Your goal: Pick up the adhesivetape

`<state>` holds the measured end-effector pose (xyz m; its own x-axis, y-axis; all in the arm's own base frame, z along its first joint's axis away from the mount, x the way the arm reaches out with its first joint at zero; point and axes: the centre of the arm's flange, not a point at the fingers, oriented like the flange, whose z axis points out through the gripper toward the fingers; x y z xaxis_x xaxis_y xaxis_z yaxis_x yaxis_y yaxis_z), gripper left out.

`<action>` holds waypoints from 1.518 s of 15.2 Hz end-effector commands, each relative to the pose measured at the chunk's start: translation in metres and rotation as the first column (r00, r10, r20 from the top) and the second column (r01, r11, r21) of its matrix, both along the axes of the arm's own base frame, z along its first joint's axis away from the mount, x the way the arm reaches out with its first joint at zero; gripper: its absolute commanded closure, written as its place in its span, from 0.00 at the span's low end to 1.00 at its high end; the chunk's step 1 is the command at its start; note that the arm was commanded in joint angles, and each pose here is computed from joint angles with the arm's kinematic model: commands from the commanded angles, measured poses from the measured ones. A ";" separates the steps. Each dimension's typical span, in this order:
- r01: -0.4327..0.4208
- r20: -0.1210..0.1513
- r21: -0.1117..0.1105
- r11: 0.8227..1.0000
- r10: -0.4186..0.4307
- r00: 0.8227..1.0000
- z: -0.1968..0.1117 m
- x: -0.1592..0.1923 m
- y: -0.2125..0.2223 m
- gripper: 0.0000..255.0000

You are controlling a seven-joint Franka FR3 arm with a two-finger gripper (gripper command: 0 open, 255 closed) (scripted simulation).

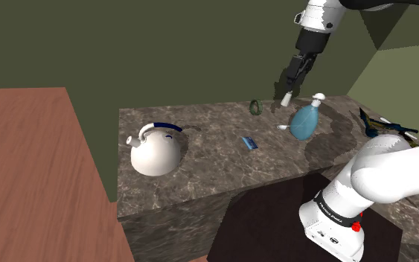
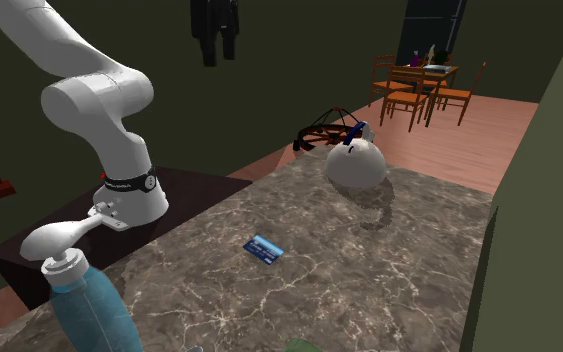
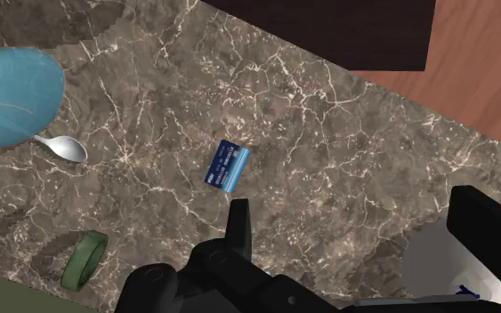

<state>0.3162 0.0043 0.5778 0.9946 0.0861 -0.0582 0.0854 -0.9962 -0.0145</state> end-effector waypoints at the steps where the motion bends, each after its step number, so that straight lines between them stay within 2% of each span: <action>1: 0.000 0.000 0.000 1.000 0.000 1.000 0.000 0.000 0.000 0.00; 12: 0.143 -0.007 0.004 0.990 -0.143 0.990 -0.077 0.093 -0.084 0.00; 23: 0.282 -0.014 0.006 0.959 -0.282 0.959 -0.154 0.173 -0.179 0.00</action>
<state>0.4798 -0.1659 0.4280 0.9802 -0.1844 -0.0715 -0.1864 -0.9822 -0.0224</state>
